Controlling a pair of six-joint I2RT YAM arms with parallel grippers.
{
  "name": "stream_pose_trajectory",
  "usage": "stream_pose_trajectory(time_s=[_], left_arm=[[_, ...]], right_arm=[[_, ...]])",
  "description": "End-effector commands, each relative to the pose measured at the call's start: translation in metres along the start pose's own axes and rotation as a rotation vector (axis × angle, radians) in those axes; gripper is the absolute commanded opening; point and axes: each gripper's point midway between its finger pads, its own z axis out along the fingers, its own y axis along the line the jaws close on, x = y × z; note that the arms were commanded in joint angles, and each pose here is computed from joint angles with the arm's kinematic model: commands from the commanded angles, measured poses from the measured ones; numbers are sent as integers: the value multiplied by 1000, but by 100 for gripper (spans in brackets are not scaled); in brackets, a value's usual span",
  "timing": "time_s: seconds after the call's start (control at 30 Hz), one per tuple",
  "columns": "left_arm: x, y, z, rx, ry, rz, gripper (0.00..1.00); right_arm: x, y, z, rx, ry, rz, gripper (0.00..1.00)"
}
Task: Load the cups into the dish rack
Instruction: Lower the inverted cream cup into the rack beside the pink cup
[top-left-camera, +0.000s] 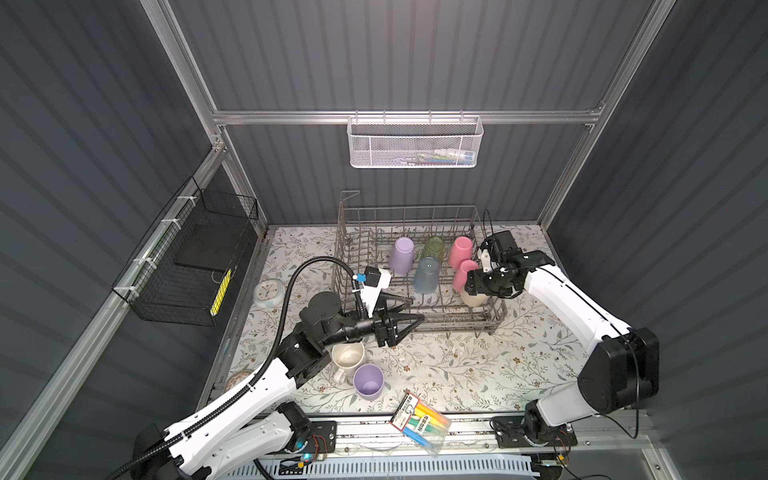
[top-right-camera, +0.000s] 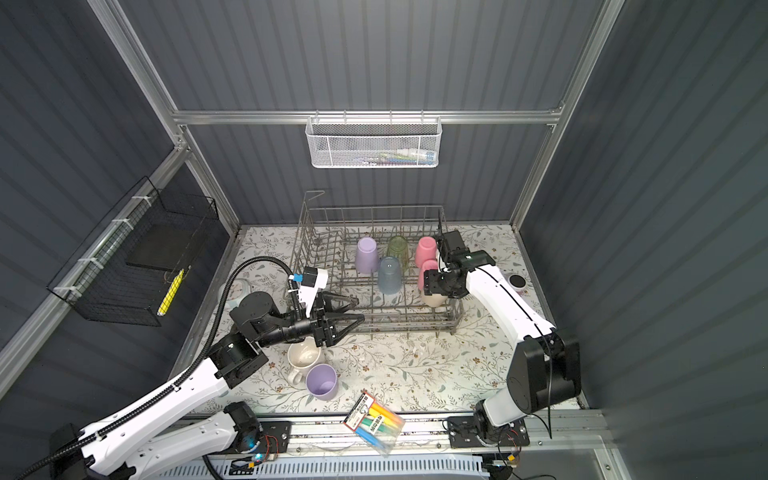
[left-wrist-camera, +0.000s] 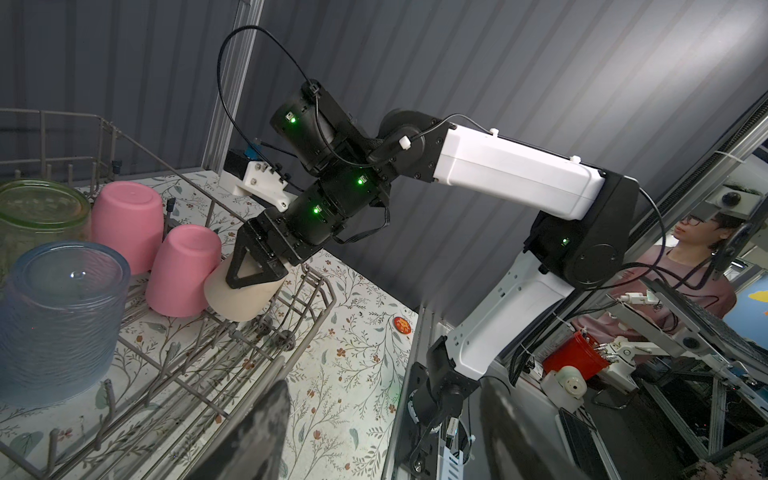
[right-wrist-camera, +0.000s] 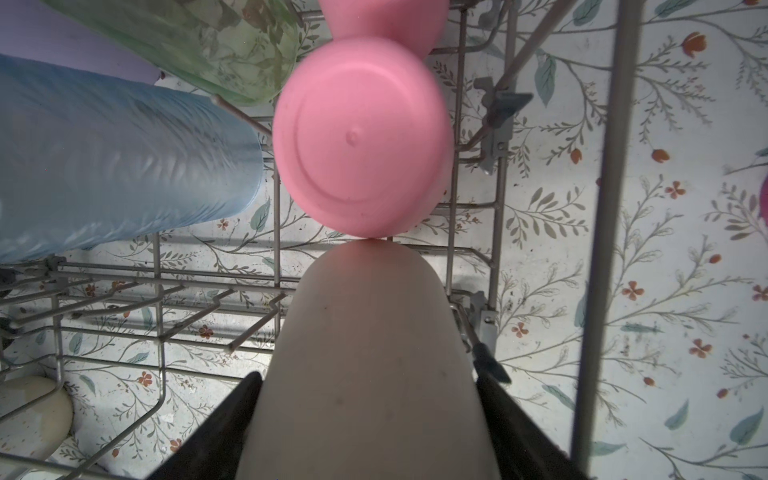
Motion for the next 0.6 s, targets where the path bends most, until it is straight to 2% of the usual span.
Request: stream_pose_trajectory(time_s=[0.0,0.57], left_arm=[[1,5,0,-15,0,22,72],[5,7,0,-19,5,17,70]], right_arm=[[-5,0,6,18,-12,-4,58],[11,-5,42,83,52,4,73]])
